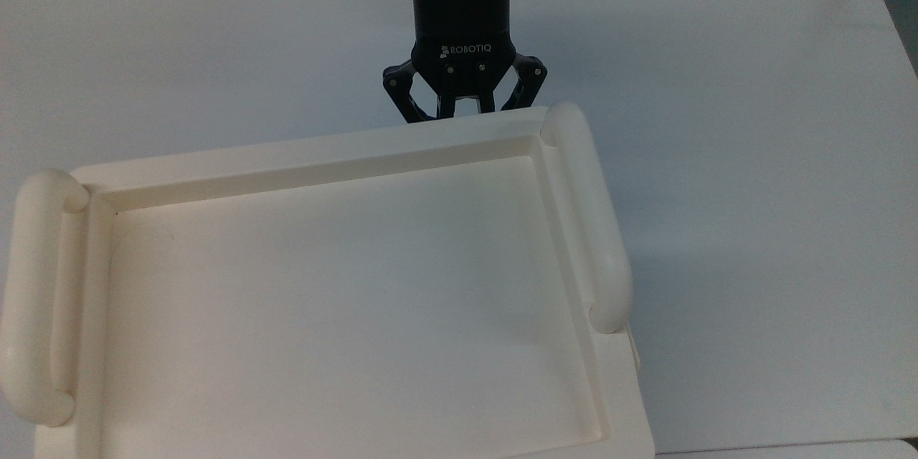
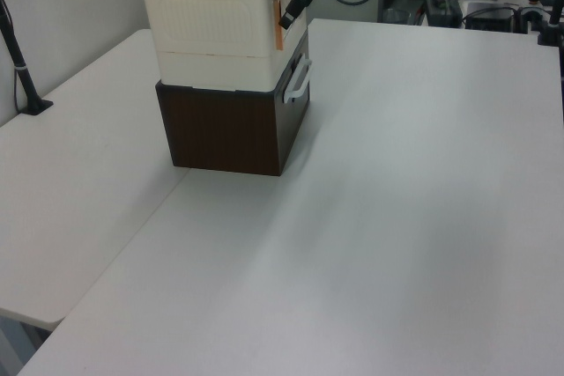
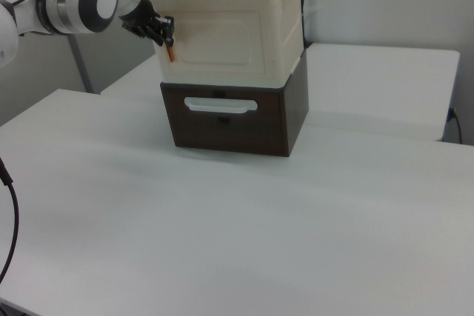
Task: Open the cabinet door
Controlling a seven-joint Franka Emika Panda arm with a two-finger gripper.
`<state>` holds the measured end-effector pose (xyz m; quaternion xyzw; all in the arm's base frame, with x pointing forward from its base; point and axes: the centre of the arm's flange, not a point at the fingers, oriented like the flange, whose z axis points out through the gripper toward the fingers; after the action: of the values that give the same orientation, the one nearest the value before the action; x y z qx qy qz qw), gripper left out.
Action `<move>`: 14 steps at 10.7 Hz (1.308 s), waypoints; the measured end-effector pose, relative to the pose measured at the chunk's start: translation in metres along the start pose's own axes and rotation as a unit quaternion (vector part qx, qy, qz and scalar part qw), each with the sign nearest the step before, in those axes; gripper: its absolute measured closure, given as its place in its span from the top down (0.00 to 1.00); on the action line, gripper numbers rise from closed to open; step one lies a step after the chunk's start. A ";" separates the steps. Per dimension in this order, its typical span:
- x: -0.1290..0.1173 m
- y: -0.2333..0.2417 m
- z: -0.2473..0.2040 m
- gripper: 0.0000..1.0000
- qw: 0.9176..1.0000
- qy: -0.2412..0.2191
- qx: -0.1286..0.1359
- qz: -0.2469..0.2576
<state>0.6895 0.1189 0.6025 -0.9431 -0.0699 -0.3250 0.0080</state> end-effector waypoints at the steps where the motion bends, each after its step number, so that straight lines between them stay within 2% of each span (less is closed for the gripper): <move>1: 0.002 -0.001 -0.002 0.29 1.000 0.005 0.000 0.000; 4: 0.003 -0.004 -0.003 0.32 1.000 0.008 0.003 -0.002; 11: 0.004 -0.006 -0.003 0.23 1.000 0.014 0.004 -0.003; 12: 0.005 -0.007 -0.002 0.24 1.000 0.025 0.005 -0.003; 14: 0.005 -0.004 0.000 0.32 1.000 0.028 0.004 -0.002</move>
<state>0.6932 0.1236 0.6059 -0.9334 -0.0724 -0.3512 0.0128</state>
